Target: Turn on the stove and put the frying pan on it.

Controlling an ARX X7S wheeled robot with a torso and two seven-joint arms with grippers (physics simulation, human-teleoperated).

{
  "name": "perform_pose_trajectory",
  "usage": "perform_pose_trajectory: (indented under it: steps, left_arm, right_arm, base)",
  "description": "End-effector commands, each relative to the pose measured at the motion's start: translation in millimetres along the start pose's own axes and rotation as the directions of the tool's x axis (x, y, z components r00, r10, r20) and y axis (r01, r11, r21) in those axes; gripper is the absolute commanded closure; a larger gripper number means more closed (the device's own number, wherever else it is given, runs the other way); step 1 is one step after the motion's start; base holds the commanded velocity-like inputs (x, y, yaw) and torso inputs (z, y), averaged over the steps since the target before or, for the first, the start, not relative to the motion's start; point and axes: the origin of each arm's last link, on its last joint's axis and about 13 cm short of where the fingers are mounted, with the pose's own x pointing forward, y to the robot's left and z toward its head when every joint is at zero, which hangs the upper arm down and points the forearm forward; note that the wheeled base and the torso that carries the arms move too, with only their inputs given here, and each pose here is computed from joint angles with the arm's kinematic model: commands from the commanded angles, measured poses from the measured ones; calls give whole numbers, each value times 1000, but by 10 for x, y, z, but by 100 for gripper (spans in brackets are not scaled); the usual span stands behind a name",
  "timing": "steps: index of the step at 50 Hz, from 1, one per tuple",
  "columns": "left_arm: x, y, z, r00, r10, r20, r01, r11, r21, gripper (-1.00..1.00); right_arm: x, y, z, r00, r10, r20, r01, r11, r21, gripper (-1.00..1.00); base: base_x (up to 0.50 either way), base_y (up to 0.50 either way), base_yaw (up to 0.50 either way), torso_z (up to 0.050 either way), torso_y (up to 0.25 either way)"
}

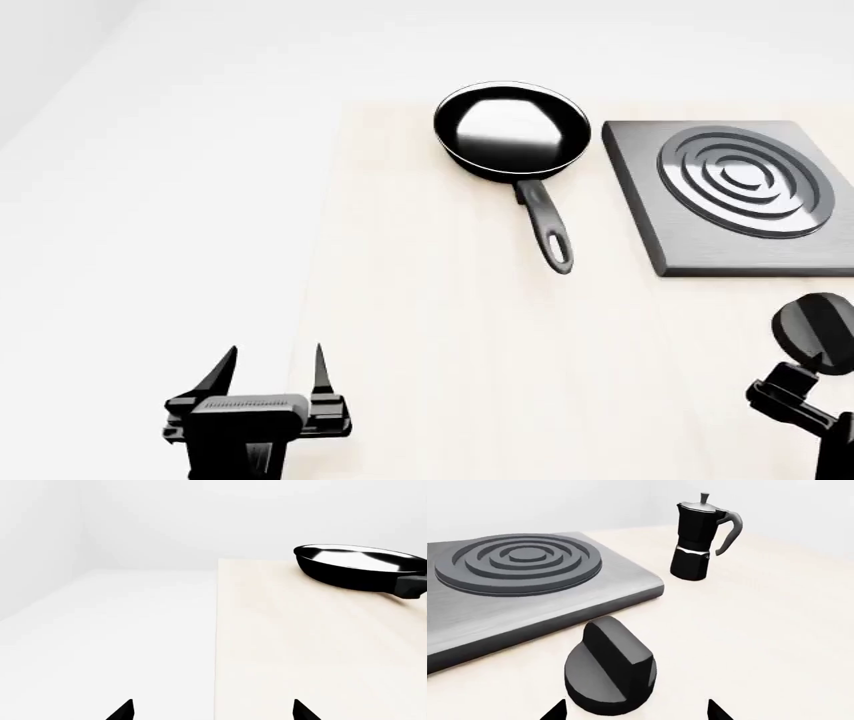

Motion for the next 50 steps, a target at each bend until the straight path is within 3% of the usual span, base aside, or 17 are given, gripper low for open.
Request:
perform_pose_trajectory:
  steps: [1, 50]
  left_arm:
    - [2, -1, -1, 1000, 0, 0, 0, 1000, -1, -100]
    - [-11, -6, -19, 1000, -5, -5, 5, 1000, 5, -100]
  right_arm:
    - [94, -52, -21, 999, -35, -9, 35, 999, -17, -100]
    - [466, 13, -93, 996, -75, -37, 75, 997, -27, -100]
  base:
    - [0, 0, 0, 0, 0]
    - [0, 0, 0, 0, 0]
